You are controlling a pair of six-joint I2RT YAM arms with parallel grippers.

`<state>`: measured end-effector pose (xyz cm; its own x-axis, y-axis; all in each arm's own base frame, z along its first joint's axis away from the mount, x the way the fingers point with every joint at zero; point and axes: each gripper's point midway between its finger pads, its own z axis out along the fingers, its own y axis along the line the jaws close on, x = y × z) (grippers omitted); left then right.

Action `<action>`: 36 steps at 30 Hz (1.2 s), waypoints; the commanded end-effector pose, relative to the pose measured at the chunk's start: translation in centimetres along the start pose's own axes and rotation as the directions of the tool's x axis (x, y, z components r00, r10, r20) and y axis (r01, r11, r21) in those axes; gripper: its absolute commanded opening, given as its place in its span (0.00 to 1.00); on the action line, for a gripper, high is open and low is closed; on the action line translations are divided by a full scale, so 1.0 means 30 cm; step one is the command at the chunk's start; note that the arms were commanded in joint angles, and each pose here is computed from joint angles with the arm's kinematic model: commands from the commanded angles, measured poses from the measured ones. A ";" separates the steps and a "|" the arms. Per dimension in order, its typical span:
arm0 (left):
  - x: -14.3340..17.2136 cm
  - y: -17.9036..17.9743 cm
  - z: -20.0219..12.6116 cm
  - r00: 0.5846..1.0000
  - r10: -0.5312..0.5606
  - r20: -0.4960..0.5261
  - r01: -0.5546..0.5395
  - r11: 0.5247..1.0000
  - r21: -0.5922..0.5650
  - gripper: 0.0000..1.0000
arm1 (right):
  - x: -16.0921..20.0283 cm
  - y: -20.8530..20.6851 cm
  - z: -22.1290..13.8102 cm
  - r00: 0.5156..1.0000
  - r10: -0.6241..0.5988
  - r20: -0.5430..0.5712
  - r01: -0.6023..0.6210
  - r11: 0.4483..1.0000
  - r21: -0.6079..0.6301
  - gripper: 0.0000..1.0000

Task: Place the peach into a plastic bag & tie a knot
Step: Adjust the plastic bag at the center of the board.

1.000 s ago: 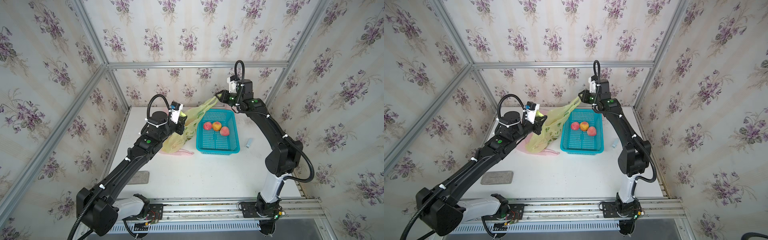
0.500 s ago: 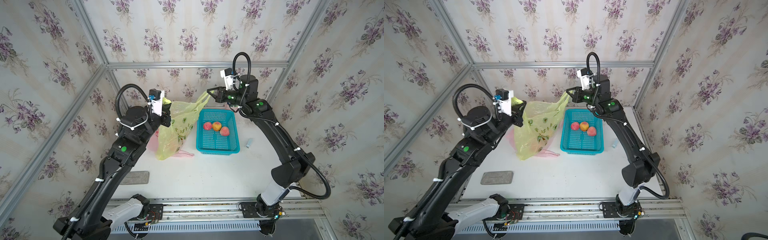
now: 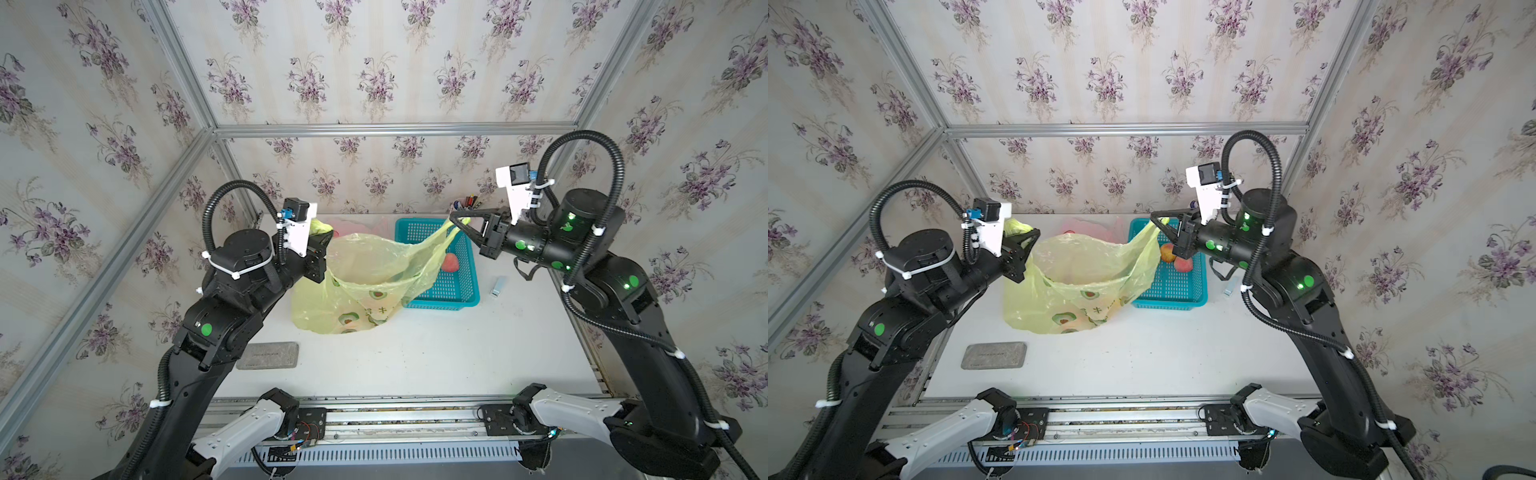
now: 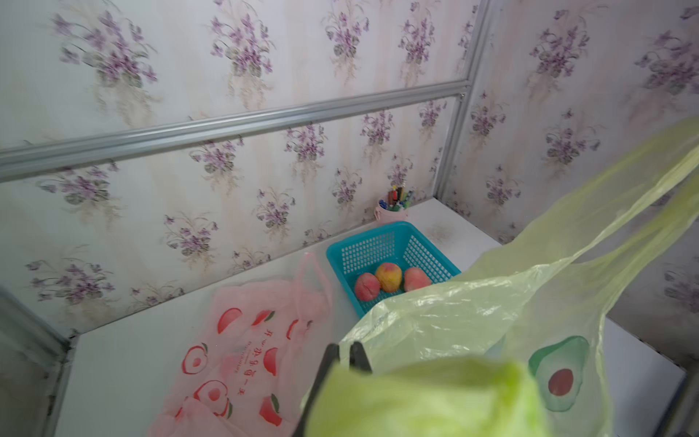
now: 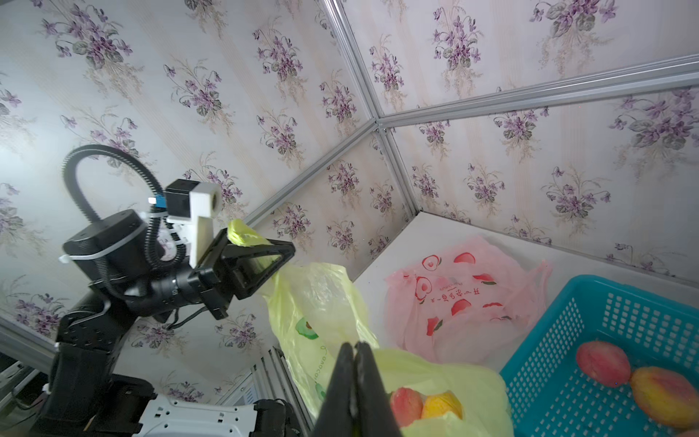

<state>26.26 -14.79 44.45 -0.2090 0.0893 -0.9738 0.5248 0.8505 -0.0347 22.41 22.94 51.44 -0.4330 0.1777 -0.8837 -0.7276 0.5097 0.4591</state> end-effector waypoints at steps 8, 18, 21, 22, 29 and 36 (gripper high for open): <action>0.011 -0.232 -0.034 0.989 -0.098 -0.111 0.135 0.908 0.397 0.14 | -0.019 0.086 -0.126 0.993 0.117 -0.019 -0.117 0.993 -0.010 0.00; 0.248 -0.290 0.169 0.923 -0.155 -0.352 0.321 0.814 0.485 0.08 | 0.341 -0.297 0.044 0.960 0.224 -0.171 -0.163 0.936 0.313 0.00; 0.251 -0.299 0.210 0.923 -0.157 -0.351 0.329 0.795 0.510 0.08 | 0.406 -0.411 0.075 0.958 0.216 -0.186 -0.122 0.900 0.418 0.00; 0.243 -0.307 0.218 0.925 -0.156 -0.346 0.329 0.783 0.528 0.08 | 0.409 -0.438 0.082 0.961 0.208 -0.184 -0.109 0.892 0.438 0.00; 0.224 -0.322 0.281 0.931 -0.132 -0.340 0.317 0.754 0.575 0.07 | 0.256 -0.395 0.123 0.992 0.042 -0.119 0.005 0.930 0.367 0.65; 0.217 -0.326 0.302 0.931 -0.127 -0.343 0.318 0.745 0.587 0.06 | 0.162 -0.126 0.185 0.989 -0.099 -0.107 0.093 0.994 -0.059 0.75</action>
<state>27.40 -26.91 35.38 -0.5846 0.1561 -0.7962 0.7758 0.3946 -0.4923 28.34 23.71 42.42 -0.4726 0.0745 -0.8781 -0.6319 0.6659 0.3966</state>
